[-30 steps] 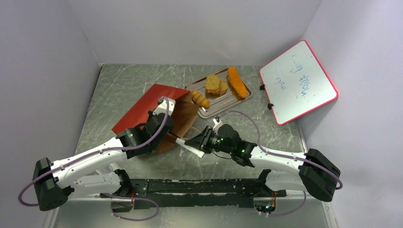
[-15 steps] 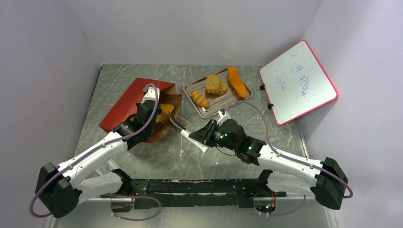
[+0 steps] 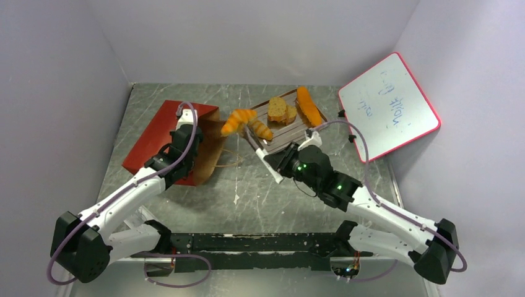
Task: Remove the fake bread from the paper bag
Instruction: Place the fake bread in the container.
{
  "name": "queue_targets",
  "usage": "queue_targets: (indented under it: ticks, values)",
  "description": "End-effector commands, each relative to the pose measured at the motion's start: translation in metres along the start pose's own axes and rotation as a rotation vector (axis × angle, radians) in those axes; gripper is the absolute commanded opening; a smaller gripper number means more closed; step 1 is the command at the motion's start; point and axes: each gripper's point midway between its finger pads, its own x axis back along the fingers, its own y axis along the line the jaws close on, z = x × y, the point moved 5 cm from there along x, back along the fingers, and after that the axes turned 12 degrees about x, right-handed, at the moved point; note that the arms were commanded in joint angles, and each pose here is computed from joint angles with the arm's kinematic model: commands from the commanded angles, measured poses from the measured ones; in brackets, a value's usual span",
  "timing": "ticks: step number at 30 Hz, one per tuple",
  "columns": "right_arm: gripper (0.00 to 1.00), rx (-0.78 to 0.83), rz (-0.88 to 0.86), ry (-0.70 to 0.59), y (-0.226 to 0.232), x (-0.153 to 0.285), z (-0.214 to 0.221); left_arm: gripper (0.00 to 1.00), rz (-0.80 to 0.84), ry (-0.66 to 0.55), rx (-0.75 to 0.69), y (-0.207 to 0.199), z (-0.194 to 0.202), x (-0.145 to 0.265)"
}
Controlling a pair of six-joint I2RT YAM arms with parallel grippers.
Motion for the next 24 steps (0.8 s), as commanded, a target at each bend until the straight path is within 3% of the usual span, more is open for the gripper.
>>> queue_targets:
  ticks: [1,12,24]
  values:
    - [0.00,0.008,0.123,-0.139,-0.025,0.007,-0.041,0.07,0.042,-0.033,0.081,-0.009,-0.020,0.002]
    - [0.00,-0.055,0.310,-0.174,-0.100,0.014,-0.068,0.07,0.120,-0.032,0.118,-0.025,-0.038,0.006]
    - [0.00,-0.139,0.371,-0.129,-0.135,0.012,-0.050,0.07,0.171,-0.049,0.121,-0.029,-0.049,0.012]
